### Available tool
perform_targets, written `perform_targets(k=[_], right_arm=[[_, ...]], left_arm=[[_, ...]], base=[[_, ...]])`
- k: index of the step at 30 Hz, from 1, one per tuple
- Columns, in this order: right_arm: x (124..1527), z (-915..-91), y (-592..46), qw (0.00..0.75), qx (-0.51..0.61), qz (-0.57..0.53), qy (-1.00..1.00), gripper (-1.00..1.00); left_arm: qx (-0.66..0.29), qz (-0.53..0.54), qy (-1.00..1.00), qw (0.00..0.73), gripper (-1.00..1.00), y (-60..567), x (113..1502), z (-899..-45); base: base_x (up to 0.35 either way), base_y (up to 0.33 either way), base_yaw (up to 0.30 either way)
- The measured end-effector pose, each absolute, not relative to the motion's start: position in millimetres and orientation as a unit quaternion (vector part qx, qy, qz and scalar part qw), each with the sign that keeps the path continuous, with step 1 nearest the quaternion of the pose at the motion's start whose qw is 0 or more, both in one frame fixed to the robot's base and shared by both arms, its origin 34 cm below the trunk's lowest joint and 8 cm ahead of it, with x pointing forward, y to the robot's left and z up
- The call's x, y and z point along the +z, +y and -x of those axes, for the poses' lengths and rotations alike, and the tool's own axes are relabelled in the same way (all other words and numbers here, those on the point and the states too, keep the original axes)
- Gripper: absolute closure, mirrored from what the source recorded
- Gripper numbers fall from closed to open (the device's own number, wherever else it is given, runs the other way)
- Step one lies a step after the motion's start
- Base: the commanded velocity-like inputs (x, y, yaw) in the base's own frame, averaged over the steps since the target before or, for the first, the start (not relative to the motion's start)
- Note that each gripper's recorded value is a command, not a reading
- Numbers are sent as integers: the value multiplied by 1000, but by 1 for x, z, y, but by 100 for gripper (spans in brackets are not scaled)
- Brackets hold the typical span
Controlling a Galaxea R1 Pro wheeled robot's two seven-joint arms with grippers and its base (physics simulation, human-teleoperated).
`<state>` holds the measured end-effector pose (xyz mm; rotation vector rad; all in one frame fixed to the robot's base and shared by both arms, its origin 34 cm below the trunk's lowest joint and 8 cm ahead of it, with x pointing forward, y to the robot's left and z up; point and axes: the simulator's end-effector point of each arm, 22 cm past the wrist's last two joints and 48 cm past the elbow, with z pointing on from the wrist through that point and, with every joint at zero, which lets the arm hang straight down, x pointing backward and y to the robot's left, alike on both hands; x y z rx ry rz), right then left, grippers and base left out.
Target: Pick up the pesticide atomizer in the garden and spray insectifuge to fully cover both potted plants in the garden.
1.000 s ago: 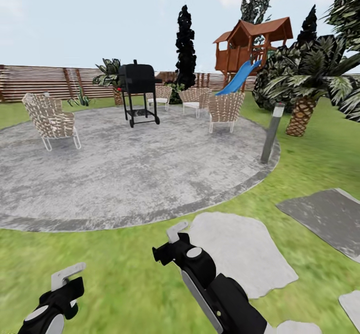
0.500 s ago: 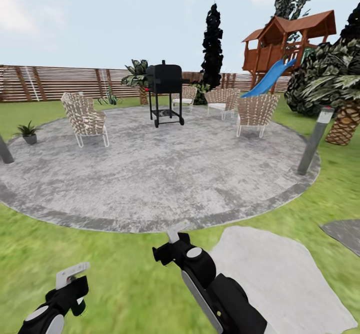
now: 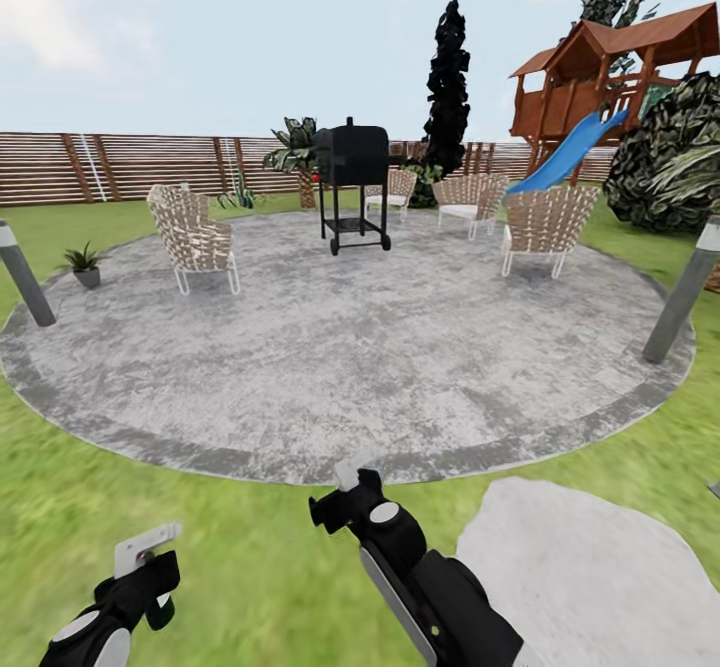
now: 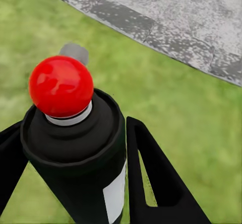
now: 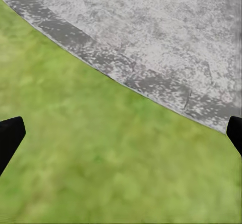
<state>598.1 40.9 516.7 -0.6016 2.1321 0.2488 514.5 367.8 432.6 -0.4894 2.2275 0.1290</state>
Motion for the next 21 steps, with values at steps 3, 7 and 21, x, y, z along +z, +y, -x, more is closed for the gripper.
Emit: perform_targets(k=[3, 7, 21], right_arm=[[513, -599, 40, 440, 98, 241, 859, -100], [504, -601, 40, 446, 101, 238, 857, -100], [480, -617, 32, 433, 80, 239, 865, -100]], left_arm=[[51, 195, 887, 416, 100, 368, 433, -515], [51, 195, 887, 416, 100, 368, 433, -515], [50, 194, 888, 414, 100, 366, 431, -514]], base=[[318, 29, 0], [319, 103, 0], [308, 139, 0]])
